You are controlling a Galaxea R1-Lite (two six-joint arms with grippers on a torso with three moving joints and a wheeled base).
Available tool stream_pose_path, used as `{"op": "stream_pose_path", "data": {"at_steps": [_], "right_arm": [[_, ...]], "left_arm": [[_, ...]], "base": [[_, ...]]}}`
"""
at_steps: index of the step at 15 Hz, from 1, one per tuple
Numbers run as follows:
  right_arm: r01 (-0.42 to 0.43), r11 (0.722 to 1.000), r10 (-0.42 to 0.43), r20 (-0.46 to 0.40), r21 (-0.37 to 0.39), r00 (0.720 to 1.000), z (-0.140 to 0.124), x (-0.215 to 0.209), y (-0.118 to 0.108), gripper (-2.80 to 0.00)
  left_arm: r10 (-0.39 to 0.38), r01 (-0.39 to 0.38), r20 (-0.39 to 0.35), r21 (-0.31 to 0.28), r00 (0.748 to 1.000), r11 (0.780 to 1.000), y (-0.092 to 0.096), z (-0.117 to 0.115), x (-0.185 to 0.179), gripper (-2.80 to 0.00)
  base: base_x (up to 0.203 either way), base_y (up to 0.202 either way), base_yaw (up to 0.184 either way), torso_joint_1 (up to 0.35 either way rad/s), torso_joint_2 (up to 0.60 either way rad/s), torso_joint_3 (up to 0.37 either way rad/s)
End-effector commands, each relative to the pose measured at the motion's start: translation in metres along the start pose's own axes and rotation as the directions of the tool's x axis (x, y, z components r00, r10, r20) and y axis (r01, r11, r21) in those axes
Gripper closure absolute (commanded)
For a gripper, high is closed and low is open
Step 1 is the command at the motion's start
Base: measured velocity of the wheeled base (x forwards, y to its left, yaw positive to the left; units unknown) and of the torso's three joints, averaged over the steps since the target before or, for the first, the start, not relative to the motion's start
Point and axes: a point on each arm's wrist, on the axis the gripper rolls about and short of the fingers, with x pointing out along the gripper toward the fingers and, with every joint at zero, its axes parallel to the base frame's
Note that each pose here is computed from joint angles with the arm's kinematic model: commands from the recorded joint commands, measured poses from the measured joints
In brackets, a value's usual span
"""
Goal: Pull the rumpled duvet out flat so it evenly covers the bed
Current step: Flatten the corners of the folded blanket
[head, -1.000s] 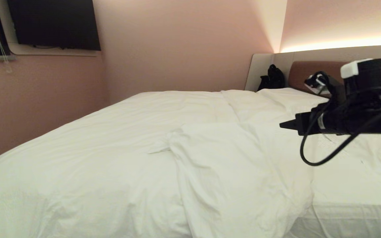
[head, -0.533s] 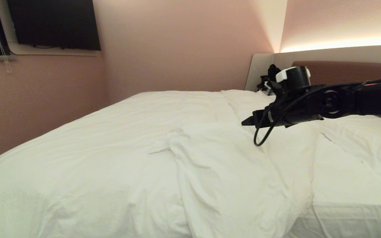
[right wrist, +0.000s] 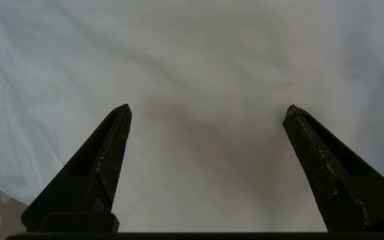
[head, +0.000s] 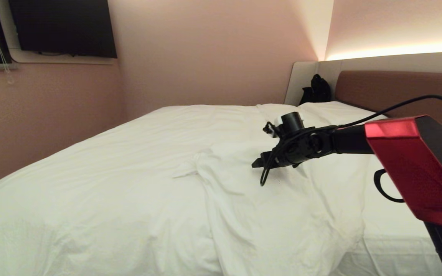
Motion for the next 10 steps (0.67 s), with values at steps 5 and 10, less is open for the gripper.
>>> {"op": "stream_pose_path", "data": {"at_steps": [5, 10], "right_arm": [[-0.004, 1.0, 0.003, -0.072, -0.016, 0.997, -0.032, 0.052, 0.002, -2.8], [0.037, 0.998, -0.047, -0.176, -0.058, 0.983, -0.069, 0.092, -0.008, -2.8]], "left_arm": [[0.0, 0.0, -0.001, 0.0, 1.0, 1.0, 0.0, 0.0, 0.0, 0.0], [0.0, 0.0, -0.001, 0.0, 1.0, 1.0, 0.0, 0.0, 0.0, 0.0]], "base": [[0.0, 0.0, 0.0, 0.0, 0.0, 0.0], [0.0, 0.0, 0.0, 0.0, 0.0, 0.0]]}}
